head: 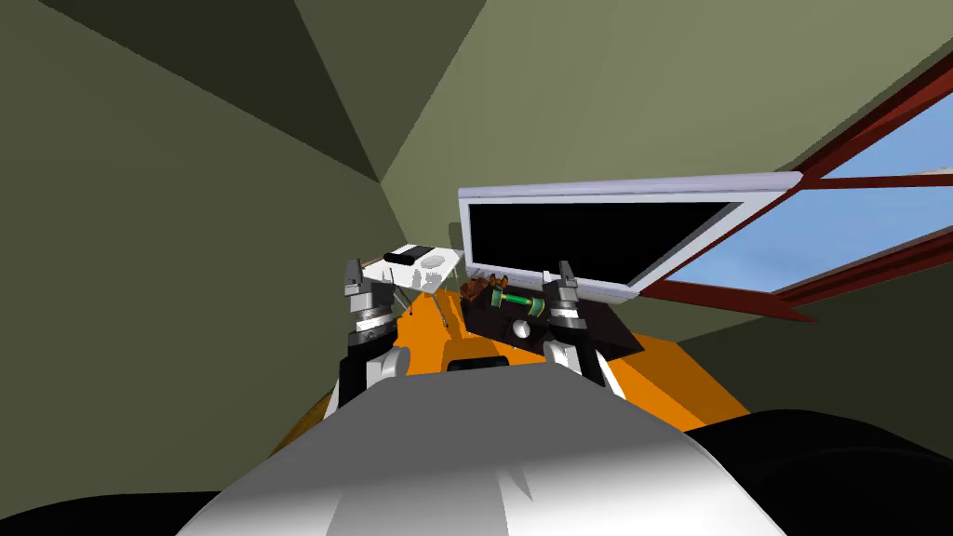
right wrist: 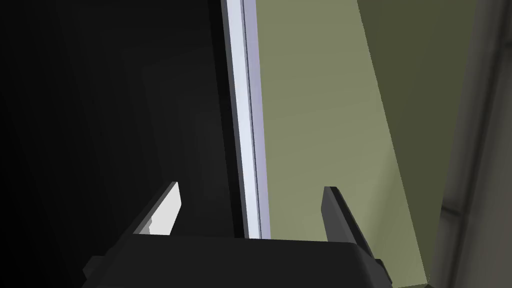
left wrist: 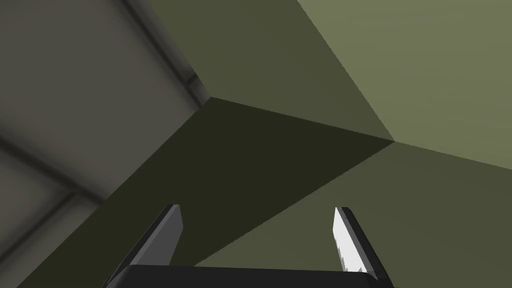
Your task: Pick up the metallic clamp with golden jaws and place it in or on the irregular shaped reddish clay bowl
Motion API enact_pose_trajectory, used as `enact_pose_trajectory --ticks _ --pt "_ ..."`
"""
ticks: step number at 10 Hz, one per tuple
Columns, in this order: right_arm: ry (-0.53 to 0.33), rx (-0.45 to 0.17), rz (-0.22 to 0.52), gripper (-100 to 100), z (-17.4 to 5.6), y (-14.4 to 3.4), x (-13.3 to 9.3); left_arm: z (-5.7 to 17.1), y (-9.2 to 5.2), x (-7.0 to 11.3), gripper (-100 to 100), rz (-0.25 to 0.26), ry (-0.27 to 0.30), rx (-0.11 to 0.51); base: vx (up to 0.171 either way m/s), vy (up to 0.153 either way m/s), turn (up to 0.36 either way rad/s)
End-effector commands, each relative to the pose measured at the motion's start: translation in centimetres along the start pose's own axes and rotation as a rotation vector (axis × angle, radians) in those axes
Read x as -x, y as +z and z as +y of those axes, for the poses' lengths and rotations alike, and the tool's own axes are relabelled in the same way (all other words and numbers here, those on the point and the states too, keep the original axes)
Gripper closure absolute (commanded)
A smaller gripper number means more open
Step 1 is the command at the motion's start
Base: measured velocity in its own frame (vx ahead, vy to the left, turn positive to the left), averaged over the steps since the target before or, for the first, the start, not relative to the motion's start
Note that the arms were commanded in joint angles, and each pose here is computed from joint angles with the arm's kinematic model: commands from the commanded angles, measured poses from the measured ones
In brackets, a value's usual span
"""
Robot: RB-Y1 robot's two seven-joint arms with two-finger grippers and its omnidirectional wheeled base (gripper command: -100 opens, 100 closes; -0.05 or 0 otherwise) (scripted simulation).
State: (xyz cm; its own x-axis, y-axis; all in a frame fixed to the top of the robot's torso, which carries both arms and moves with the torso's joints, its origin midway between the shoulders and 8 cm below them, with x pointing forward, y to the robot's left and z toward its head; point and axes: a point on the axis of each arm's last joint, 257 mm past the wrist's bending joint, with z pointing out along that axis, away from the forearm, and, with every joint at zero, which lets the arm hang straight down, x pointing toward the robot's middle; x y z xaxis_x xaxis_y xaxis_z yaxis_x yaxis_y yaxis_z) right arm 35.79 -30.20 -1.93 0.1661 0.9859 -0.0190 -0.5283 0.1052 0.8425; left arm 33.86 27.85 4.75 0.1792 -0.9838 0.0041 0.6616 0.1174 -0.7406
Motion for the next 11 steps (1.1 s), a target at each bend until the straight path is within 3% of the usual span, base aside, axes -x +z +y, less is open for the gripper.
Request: enact_pose_trajectory --ticks 1,6,11 --pt "-0.024 0.003 0.043 -100 -0.2 -0.4 -0.8 0.0 0.0 0.0 0 0.000 0.000 0.000 -0.013 -0.051 -0.203" --pt "-0.086 0.036 0.143 -100 -0.7 -2.3 -3.4 0.0 0.0 0.0 0 0.000 0.000 0.000 0.010 -0.086 -0.163" --pt "-0.140 0.076 0.212 -100 -1.0 -3.9 -5.1 0.0 0.0 0.0 0 0.000 0.000 0.000 0.034 0.000 -0.089"
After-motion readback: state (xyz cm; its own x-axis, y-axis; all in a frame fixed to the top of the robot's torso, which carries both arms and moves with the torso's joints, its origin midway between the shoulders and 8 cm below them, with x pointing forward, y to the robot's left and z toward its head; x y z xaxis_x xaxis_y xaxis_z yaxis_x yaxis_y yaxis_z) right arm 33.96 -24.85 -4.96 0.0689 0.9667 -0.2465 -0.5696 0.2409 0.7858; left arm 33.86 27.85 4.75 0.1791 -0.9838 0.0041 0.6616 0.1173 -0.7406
